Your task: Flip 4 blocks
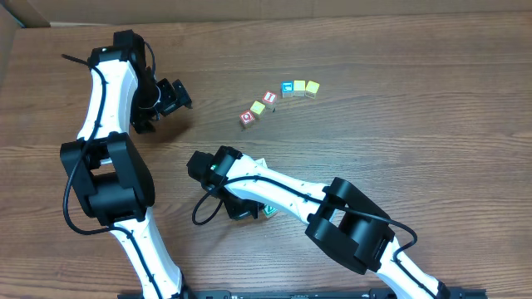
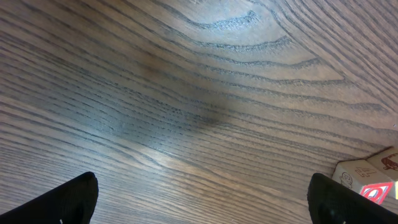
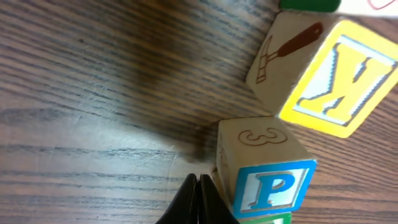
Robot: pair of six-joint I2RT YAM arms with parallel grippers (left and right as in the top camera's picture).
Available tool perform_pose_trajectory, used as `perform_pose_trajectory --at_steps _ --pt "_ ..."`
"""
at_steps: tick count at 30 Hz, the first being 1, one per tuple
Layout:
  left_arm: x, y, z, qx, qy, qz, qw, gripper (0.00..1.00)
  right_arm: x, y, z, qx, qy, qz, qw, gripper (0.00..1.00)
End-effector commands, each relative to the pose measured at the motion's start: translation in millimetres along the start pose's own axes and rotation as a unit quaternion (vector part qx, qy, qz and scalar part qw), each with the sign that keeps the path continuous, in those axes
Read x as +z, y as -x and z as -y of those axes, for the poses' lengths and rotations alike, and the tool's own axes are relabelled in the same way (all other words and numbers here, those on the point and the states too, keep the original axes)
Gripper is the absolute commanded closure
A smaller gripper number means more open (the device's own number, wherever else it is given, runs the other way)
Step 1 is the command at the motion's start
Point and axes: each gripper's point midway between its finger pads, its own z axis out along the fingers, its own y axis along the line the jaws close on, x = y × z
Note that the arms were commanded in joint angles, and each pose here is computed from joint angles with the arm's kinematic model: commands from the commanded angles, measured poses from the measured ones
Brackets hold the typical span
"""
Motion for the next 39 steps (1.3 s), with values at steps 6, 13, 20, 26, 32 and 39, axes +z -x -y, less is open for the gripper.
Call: perform_pose_trajectory --at_steps 6,13,20,26,32,39 --pt "-1 -1 4 0.007 0.002 0.002 1.000 0.00 12 -3 5 -0.005 -0.017 0.004 1.000 0.96" --pt "-1 -1 4 0.007 0.002 0.002 1.000 0.00 12 15 1 -0.002 -0.014 0.044 0.999 0.96" --pt "-1 -1 4 0.007 0.002 0.003 1.000 0.00 -3 15 1 0.003 0.029 0.016 0.999 0.96" --pt "-1 -1 4 0.007 0.002 0.002 1.000 0.00 -68 13 -18 -0.051 0.129 0.051 0.989 0.96" --pt "-1 -1 4 0.007 0.002 0.002 1.000 0.00 -82 -14 5 -0.073 0.105 0.017 0.992 0.96" --pt "-1 -1 4 0.007 0.002 0.003 1.000 0.00 -53 -36 18 -0.081 0.078 -0.030 0.993 0.96"
